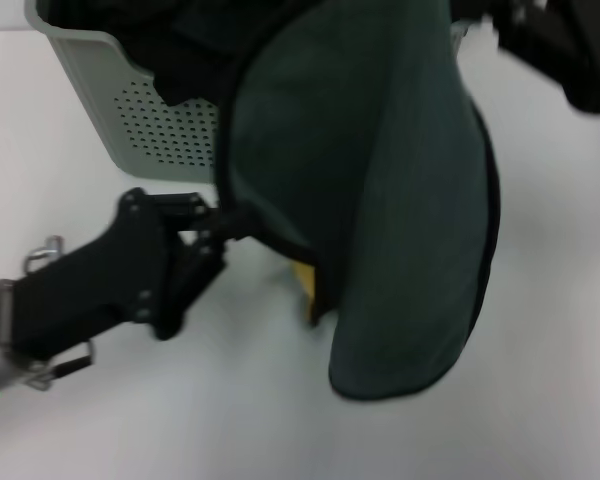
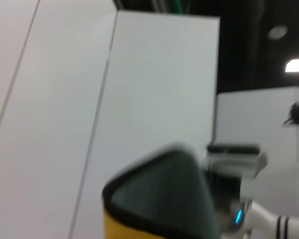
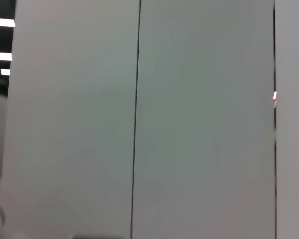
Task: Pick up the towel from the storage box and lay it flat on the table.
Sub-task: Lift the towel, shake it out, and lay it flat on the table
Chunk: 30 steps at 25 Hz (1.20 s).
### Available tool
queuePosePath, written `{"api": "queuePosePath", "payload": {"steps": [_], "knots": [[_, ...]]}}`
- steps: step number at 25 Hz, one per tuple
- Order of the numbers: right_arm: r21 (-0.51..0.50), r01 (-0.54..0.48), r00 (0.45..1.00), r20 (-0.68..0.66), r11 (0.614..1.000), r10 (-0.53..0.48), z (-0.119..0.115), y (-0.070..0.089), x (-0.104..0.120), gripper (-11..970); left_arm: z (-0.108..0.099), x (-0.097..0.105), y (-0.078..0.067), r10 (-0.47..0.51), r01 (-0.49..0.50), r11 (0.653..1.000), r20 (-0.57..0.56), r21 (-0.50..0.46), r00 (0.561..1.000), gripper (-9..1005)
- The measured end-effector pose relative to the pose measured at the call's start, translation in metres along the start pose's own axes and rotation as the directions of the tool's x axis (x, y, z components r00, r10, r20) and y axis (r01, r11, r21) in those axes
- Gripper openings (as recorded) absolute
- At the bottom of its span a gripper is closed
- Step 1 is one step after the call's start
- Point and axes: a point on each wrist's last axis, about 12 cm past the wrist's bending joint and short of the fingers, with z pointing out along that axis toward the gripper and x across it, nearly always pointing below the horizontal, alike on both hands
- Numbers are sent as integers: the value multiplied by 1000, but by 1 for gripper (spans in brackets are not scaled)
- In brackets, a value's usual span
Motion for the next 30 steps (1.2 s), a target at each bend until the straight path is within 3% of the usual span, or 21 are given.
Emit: {"api": "queuePosePath", "payload": {"steps": [4,8,13,19,22,26,30], "knots": [[-12,-37,993,-115,999,35,-4,22,5,73,-13,-19,1,-34,35,998,-12,57,999,15],[-79,-86,985,-160,993,72,-13,49,6,77,-23,-34,-9,-22,24,992,-17,127,1000,16],[-162,-151,977,-177,975,122,-29,76,10,83,-38,-57,-43,15,4,975,-85,221,996,18],[-233,-286,954,-161,929,253,-57,100,28,90,-49,-58,-62,-33,70,974,-172,218,985,19],[-157,-349,935,-119,924,333,-75,98,45,93,-52,-50,-54,-67,106,976,-204,188,977,20],[-30,-437,898,-76,899,434,-88,84,83,97,-49,-29,-26,-142,182,975,-272,124,952,21],[50,-477,872,-95,877,480,-82,69,113,102,-35,-2,7,-205,234,972,-384,31,900,22]]}}
